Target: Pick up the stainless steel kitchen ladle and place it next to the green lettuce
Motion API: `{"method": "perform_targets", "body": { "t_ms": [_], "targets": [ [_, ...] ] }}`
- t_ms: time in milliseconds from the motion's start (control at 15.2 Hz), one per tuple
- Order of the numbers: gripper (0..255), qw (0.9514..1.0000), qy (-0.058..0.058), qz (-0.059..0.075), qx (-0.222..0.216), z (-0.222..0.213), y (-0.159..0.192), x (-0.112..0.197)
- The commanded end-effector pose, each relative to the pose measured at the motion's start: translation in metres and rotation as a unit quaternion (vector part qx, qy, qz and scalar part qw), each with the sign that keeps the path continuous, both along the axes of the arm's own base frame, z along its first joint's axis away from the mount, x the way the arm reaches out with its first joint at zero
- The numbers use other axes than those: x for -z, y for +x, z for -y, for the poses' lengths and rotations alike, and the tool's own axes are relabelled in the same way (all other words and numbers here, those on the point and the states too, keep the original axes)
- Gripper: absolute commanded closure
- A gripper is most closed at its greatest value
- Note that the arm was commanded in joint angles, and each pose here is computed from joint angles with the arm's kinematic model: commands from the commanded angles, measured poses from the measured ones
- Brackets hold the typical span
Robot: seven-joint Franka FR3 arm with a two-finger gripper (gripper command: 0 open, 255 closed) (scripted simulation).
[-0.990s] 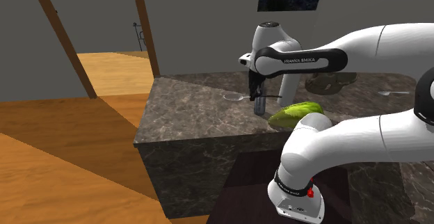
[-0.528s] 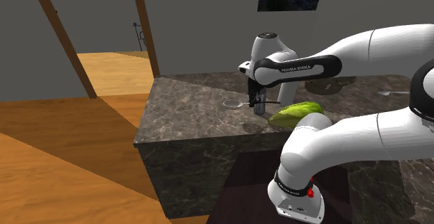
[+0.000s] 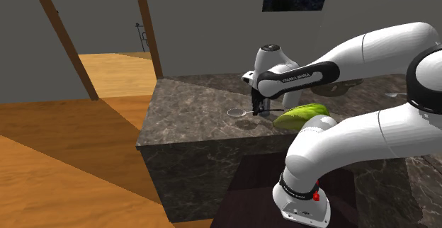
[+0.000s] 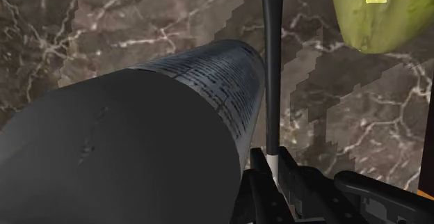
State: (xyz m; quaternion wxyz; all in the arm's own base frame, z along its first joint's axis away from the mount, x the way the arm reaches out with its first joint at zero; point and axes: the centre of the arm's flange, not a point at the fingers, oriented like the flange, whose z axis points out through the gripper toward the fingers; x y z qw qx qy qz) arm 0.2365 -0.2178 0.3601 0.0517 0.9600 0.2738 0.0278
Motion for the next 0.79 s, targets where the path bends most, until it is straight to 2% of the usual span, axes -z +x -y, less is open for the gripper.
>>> {"method": "perform_targets", "body": {
  "t_ms": [0, 528, 594, 726],
  "targets": [
    [255, 1.0, 0.0, 0.0, 0.0, -0.0006, -0.0007, 0.0108],
    [255, 1.0, 0.0, 0.0, 0.0, -0.0006, -0.0007, 0.0108],
    [0, 1.0, 0.0, 0.0, 0.0, -0.0006, -0.0007, 0.0108],
    [0, 1.0, 0.0, 0.0, 0.0, -0.0006, -0.0007, 0.0108]
  ]
}}
